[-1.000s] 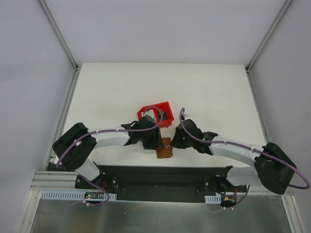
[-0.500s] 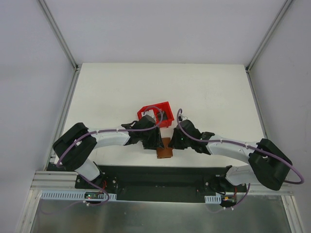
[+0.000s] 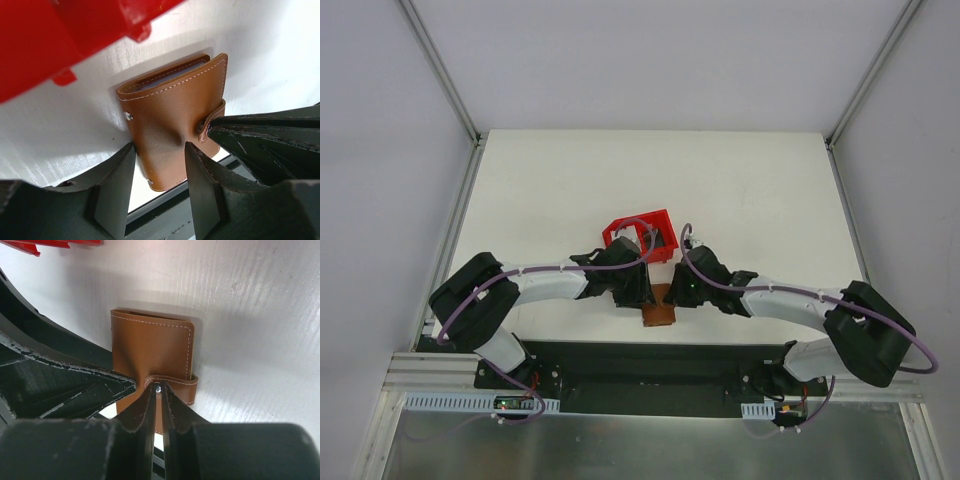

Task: Put the credit cards into the card holder
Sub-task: Close the card holder at the center of the board.

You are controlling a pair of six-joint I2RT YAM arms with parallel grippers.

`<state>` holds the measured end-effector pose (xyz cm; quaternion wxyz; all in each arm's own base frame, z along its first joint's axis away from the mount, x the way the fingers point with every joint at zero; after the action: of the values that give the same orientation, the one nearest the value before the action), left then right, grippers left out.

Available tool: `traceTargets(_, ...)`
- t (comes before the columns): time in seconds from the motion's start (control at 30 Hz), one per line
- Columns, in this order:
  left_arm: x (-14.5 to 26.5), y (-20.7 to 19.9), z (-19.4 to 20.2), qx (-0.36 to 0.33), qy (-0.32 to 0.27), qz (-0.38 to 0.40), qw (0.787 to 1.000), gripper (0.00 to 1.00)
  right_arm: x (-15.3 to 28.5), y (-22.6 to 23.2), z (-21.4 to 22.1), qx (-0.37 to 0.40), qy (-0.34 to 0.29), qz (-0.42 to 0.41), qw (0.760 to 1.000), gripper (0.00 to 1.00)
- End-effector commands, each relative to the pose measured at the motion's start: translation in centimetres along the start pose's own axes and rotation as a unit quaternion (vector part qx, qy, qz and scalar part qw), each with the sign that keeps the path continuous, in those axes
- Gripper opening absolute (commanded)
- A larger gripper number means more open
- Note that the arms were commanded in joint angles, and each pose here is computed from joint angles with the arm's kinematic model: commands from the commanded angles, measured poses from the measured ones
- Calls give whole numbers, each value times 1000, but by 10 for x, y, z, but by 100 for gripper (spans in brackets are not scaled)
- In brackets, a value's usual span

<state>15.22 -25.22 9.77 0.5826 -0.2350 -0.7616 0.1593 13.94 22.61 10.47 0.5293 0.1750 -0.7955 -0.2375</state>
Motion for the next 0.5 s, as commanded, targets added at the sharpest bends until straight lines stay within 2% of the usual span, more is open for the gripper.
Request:
traceTargets(0.0,-7,15,10,-8,22,-49,999,43,-2,11,-6,1,-3,-15,1000,11)
traceTargets(0.27,-7,15,10,-10,22,-50,998,41,-4,9,-6,7,7,5,1000,11)
traceTargets(0.47,-7,15,10,-9,21,-49,999,40,-6,5,0,23,37,54,998,8)
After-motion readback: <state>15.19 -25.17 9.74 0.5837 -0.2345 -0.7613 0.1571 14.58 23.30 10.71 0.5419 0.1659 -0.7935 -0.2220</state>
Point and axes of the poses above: each gripper's point midway between its finger pads, its own x axis back along the fingers, its own y axis along the line the jaws close on, z = x × y, the point moved 9 cm from there along x, back along the fingers, and after that the axes turned 8 degrees about -x, right-handed, at the moved point
